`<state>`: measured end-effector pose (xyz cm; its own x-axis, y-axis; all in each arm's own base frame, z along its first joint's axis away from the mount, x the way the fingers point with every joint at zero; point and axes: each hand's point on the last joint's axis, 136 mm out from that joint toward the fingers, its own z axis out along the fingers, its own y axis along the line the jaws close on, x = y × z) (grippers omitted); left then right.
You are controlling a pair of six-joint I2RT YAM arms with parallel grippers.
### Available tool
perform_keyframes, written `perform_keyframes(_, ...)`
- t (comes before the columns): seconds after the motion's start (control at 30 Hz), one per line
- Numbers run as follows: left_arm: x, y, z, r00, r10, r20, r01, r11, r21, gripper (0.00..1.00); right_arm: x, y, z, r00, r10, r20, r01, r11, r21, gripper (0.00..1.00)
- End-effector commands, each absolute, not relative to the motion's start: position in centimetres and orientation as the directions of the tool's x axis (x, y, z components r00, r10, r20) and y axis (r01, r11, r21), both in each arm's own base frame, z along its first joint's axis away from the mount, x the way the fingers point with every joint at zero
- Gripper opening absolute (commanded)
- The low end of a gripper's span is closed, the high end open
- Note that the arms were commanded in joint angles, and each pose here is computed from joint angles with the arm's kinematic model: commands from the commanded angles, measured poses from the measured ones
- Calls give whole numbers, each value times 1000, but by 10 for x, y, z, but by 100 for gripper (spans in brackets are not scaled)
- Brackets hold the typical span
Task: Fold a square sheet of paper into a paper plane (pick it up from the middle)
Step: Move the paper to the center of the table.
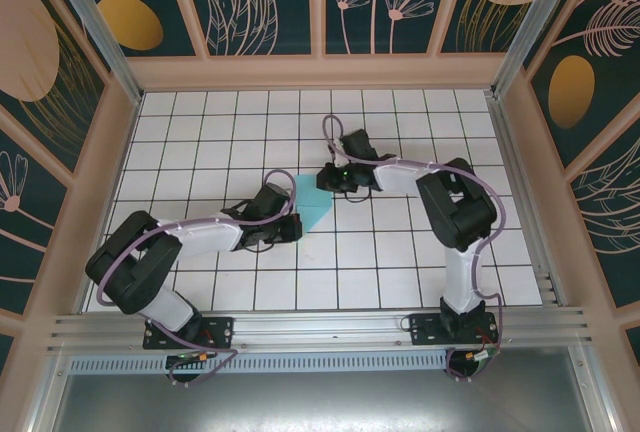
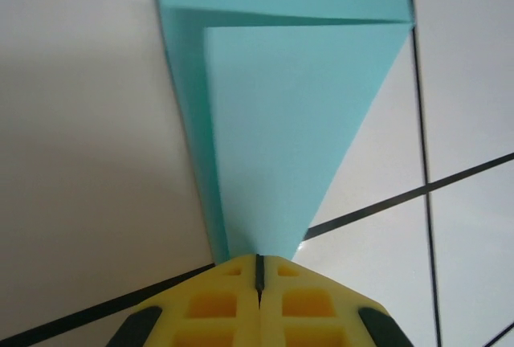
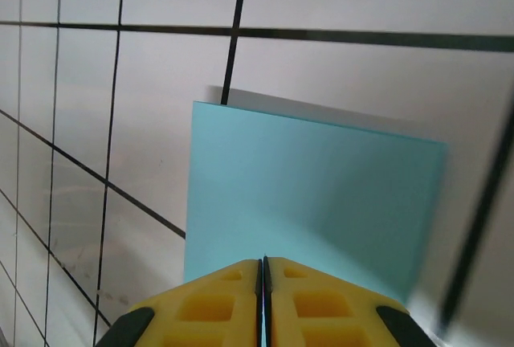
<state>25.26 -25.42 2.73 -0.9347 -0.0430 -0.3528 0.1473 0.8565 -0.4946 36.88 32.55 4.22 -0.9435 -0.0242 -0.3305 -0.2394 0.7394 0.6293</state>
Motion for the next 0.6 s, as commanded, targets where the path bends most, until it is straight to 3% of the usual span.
perform_keyframes(0.0,265,-257,54,-903,-49,-428,192,843,-502,6,370,324,19,-965,4,-261,-163,772,614,12)
perform_keyframes(0.37,271,-276,94,-867,-122,-483,242,743,-624,17,339,280,-2,-985,91,-149,-1,849,528,13)
perform_keyframes(0.57,263,-284,105,-858,-112,-501,302,680,-668,18,344,280,31,-973,123,-197,-15,812,584,16)
